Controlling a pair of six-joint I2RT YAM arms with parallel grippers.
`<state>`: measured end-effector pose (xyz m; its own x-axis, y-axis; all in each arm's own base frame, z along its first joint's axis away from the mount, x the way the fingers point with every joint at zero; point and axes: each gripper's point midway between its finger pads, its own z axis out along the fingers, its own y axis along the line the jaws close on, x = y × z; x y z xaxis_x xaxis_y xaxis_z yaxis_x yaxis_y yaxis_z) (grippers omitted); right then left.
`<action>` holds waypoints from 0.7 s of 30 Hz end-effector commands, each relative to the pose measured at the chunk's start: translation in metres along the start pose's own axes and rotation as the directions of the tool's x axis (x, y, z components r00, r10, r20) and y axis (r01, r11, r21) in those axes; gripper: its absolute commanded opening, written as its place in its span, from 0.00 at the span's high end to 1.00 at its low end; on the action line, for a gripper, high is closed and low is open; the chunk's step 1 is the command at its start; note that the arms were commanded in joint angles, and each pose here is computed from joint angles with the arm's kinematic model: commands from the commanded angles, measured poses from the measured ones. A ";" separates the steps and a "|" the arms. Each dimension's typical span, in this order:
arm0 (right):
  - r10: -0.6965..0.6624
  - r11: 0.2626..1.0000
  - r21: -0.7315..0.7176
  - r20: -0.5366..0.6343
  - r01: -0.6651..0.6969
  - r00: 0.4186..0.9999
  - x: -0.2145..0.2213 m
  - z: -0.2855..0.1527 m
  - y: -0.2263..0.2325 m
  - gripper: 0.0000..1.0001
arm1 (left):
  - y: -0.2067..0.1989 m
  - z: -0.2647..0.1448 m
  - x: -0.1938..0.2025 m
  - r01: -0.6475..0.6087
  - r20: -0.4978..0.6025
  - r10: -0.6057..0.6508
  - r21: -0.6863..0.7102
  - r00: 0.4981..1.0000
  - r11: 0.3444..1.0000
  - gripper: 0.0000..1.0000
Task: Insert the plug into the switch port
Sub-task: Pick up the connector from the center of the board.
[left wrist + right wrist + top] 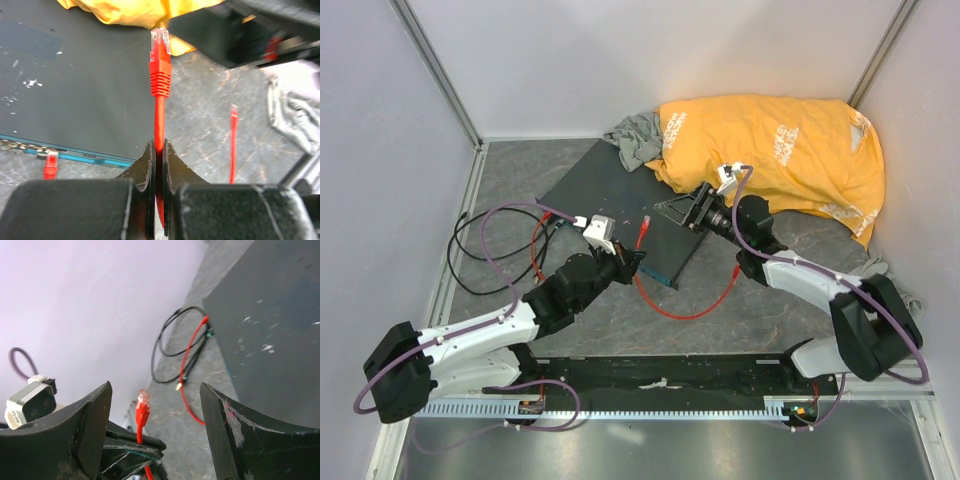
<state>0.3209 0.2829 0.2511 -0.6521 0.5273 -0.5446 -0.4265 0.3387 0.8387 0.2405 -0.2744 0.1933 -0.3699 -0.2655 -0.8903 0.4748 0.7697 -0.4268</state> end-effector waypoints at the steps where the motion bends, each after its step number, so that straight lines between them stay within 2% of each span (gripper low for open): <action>1: -0.009 0.961 -0.278 -0.004 0.008 1.000 0.002 0.004 0.051 0.22 | -0.018 -0.005 -0.021 0.132 0.069 -0.138 0.088 0.988 0.987 0.99; 6: -0.001 0.956 -0.293 -0.047 -0.013 0.999 0.019 0.008 0.049 0.26 | -0.020 -0.006 -0.022 0.153 0.073 -0.161 0.099 0.984 0.983 0.99; 10: 0.000 0.952 -0.305 -0.055 -0.017 0.998 0.023 0.007 0.049 0.47 | -0.022 -0.004 -0.020 0.171 0.063 -0.178 0.108 0.982 0.979 0.99; 16: 0.000 0.954 -0.299 -0.072 -0.022 0.997 0.031 0.008 0.044 0.64 | -0.028 -0.004 -0.023 0.183 0.063 -0.193 0.134 0.979 0.974 0.99; 21: -0.007 0.958 -0.285 -0.076 -0.015 0.997 0.034 0.008 0.039 0.64 | -0.031 -0.006 -0.023 0.192 0.055 -0.202 0.151 0.978 0.970 0.98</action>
<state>0.2945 0.3186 0.2589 -0.7159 0.4742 -0.5124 -0.5239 0.1201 0.8433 0.2297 -0.2849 0.2085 -0.4197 -0.3758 -0.8262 0.4991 0.6647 -0.5559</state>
